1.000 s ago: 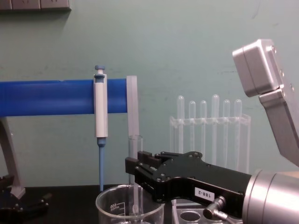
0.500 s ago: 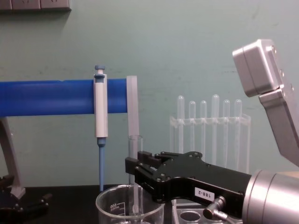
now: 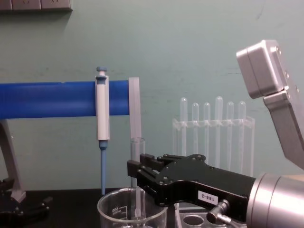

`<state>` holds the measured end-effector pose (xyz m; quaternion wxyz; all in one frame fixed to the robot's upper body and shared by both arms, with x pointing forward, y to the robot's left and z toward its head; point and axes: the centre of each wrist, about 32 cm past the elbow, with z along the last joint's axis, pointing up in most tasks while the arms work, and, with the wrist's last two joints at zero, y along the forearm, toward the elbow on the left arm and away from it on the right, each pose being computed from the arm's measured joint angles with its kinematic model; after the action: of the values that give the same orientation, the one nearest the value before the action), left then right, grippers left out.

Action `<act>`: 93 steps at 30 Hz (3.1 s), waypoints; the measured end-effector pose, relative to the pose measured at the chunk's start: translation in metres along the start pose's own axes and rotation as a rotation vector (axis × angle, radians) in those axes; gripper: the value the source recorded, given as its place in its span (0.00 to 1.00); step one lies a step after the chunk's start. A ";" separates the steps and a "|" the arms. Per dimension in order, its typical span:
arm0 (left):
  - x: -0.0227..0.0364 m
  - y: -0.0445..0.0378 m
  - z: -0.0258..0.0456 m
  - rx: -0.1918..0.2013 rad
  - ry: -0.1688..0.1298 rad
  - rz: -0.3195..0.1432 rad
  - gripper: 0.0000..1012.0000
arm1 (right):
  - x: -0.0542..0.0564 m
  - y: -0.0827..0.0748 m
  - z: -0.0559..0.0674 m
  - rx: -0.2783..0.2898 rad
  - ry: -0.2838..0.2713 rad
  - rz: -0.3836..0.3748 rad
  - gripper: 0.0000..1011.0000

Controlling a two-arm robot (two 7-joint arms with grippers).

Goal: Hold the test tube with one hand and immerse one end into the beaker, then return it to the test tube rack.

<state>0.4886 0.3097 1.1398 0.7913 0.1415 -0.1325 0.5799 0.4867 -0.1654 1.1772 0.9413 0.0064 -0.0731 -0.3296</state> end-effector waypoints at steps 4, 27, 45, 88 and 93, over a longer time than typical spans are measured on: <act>0.0000 0.0000 0.0000 0.000 0.000 0.000 0.99 | 0.000 0.000 0.000 0.000 0.000 0.000 0.22; 0.0000 0.0000 0.0000 0.000 0.000 0.000 0.99 | 0.000 0.000 0.000 0.000 0.000 0.000 0.22; 0.0000 0.0000 0.0000 0.000 0.000 0.000 0.99 | 0.000 0.000 0.000 0.000 0.000 0.000 0.22; 0.0000 0.0000 0.0000 0.000 0.000 0.000 0.99 | 0.000 0.000 0.000 0.000 0.000 0.000 0.22; 0.0000 0.0000 0.0000 0.000 0.000 0.000 0.99 | 0.000 0.000 0.000 0.000 0.000 0.000 0.22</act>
<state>0.4886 0.3097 1.1398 0.7913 0.1415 -0.1325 0.5799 0.4867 -0.1654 1.1772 0.9413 0.0064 -0.0731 -0.3296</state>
